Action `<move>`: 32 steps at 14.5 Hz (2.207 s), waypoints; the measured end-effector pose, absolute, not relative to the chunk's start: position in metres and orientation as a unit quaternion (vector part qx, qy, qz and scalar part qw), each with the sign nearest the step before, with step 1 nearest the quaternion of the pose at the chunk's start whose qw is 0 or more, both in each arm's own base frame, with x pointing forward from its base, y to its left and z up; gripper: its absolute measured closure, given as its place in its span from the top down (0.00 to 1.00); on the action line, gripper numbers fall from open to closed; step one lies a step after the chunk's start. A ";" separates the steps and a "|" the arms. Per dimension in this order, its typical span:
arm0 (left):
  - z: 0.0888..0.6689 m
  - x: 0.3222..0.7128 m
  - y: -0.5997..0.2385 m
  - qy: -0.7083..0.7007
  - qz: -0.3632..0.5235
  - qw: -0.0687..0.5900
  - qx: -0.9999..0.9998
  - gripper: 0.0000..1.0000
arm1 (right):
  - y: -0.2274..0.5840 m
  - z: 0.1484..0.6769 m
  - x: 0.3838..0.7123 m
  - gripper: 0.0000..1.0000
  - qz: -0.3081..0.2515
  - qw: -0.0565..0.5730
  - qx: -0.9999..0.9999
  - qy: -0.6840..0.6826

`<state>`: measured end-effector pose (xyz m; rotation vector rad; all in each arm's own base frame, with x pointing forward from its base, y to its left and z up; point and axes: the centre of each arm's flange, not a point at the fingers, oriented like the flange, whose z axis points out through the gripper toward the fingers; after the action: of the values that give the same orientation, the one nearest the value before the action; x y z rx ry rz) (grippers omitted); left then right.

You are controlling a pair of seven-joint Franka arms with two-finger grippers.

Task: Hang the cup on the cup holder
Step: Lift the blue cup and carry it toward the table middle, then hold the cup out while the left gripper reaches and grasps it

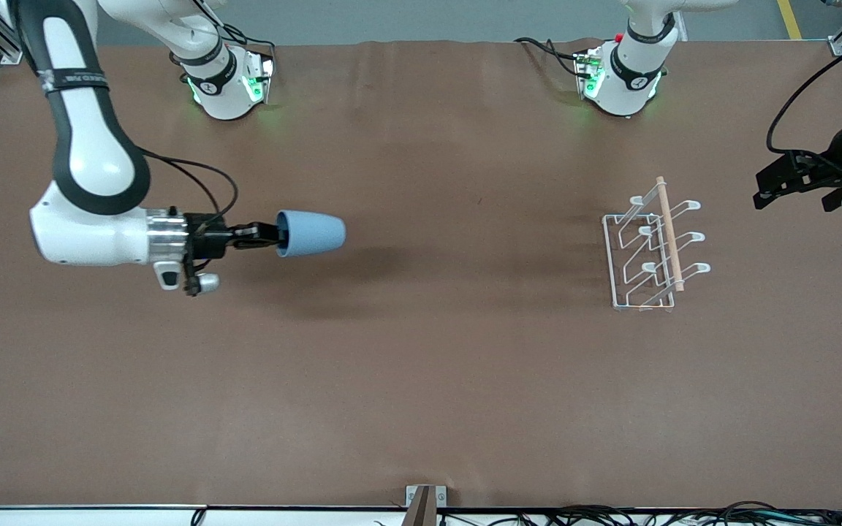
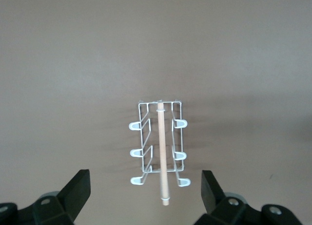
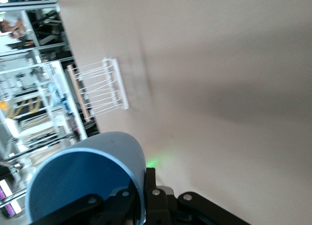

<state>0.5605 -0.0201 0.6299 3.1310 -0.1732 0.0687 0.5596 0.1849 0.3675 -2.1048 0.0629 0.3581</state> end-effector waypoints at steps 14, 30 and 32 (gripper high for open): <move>0.624 0.532 -0.159 -0.502 0.010 0.078 0.861 1.00 | 0.333 0.334 0.508 0.05 0.229 0.598 -0.765 0.067; 0.489 0.483 -0.427 -0.613 -0.013 0.199 0.764 1.00 | 0.340 0.322 0.504 0.05 0.237 0.592 -0.767 0.068; 0.479 0.487 -0.438 -0.607 0.003 0.209 0.766 1.00 | 0.340 0.322 0.504 0.05 0.237 0.592 -0.767 0.068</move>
<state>0.4873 -0.4379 0.4790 2.1328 -1.6903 0.0097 0.5038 0.3398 0.3223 -1.7835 0.1586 0.5514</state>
